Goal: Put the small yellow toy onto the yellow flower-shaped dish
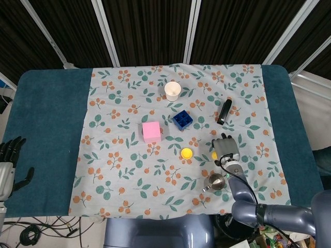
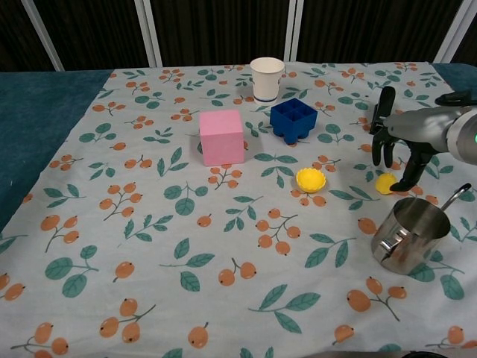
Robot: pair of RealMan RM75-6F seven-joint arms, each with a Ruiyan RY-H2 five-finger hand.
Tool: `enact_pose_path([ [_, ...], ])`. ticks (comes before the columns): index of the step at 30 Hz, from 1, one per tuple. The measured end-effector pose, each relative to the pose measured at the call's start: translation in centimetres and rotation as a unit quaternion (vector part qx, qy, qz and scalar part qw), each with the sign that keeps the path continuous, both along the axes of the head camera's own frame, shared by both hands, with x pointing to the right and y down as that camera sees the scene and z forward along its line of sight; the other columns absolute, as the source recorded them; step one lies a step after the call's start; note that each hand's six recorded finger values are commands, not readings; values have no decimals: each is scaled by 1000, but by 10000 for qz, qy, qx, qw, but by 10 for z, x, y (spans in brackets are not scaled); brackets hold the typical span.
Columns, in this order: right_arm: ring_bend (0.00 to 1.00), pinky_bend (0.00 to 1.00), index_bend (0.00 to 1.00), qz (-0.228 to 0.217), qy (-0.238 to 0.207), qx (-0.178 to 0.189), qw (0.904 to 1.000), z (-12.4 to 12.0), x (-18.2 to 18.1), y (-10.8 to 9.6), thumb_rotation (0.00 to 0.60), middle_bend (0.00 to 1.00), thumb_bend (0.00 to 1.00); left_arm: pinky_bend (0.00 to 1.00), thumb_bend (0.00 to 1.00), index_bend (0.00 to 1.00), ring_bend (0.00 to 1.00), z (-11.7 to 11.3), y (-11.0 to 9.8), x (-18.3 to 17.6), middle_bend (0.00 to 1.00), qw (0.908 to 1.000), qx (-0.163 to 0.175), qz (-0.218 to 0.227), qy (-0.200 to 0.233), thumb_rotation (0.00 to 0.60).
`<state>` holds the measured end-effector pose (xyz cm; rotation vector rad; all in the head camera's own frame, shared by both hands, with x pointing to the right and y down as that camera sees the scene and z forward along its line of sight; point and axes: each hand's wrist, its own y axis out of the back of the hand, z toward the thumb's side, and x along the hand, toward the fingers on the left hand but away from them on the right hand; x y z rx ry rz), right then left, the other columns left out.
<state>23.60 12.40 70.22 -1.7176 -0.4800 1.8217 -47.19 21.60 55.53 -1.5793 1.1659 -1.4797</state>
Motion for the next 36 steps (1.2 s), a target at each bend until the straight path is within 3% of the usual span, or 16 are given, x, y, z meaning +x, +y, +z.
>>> enact_pose_path([
  [36, 185, 156, 460, 101, 24, -19, 9999, 22, 2, 6, 600, 449, 269, 0, 408, 0, 0, -1, -2, -2, 26, 10000, 21, -65, 23, 600],
])
